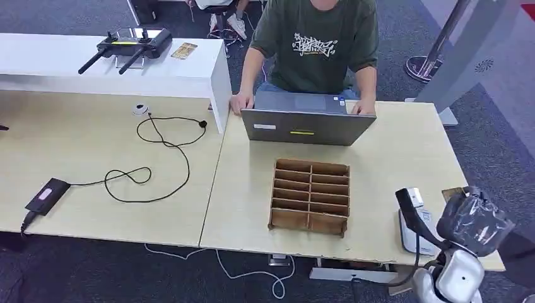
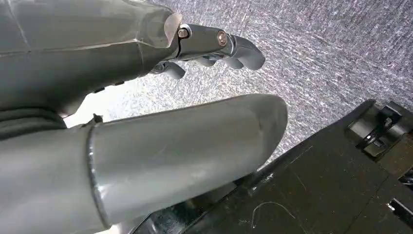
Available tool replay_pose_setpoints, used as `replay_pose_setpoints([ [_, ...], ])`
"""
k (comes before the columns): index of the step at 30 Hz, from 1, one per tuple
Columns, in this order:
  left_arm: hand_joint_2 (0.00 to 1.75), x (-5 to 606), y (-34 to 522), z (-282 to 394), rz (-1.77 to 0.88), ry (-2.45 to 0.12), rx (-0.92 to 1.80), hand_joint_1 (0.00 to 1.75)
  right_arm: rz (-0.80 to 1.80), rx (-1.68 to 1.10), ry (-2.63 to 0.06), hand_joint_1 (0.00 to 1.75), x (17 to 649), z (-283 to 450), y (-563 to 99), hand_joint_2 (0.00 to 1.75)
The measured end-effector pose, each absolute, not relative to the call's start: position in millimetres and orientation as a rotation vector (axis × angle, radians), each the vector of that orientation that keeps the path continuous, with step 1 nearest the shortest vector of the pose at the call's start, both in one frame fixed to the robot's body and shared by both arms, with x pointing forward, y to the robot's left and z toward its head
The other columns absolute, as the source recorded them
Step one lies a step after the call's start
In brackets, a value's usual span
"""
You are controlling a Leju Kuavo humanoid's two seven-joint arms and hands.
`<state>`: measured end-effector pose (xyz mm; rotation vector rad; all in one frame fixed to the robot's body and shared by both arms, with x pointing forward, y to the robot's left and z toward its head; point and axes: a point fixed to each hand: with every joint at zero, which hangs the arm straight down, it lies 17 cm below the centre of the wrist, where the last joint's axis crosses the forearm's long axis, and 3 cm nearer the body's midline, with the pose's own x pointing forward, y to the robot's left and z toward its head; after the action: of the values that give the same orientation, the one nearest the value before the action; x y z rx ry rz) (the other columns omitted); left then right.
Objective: Pass the card to the sensor for recognition and then transmit it.
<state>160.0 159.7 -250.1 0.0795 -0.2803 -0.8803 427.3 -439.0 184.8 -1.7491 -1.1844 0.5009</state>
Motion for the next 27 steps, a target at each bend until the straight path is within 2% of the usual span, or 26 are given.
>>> replay_pose_setpoints([
  [27,0.0,161,156,-249,-0.876,-0.29,0.066,0.0,0.52,-1.768,-1.348,1.75,476,233,-407,1.75],
])
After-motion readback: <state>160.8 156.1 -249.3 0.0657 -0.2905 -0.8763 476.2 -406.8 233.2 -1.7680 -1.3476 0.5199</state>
